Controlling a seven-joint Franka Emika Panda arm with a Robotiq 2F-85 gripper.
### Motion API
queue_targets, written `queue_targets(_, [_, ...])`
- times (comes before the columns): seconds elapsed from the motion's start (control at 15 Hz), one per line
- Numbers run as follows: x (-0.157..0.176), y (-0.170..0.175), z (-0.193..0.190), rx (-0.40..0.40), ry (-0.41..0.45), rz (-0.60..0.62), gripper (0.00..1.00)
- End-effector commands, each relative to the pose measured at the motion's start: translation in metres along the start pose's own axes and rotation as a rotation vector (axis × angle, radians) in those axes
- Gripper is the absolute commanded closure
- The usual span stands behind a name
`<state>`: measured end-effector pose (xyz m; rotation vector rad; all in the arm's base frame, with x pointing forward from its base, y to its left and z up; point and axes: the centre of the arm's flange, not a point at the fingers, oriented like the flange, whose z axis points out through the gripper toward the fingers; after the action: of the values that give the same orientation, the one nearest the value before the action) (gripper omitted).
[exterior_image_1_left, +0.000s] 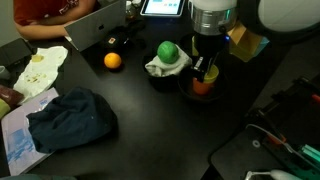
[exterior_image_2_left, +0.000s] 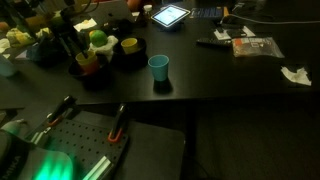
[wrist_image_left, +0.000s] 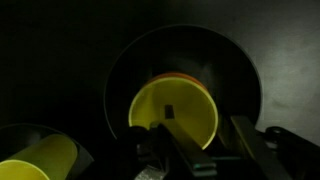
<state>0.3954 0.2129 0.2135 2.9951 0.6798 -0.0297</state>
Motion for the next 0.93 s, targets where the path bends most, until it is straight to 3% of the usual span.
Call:
queue_targets(0.0, [0.002,-0.001,0.0,-0.004,0.011,0.013,0.85])
queue_targets(0.2, [0.002,0.0,-0.002,-0.003,0.01,0.019,0.89])
queue_targets(0.47, [0.003,0.0,-0.008,-0.009,0.02,0.021,0.83])
queue_targets(0.87, [0.002,0.001,-0.025,-0.022,0.035,0.014,0.84])
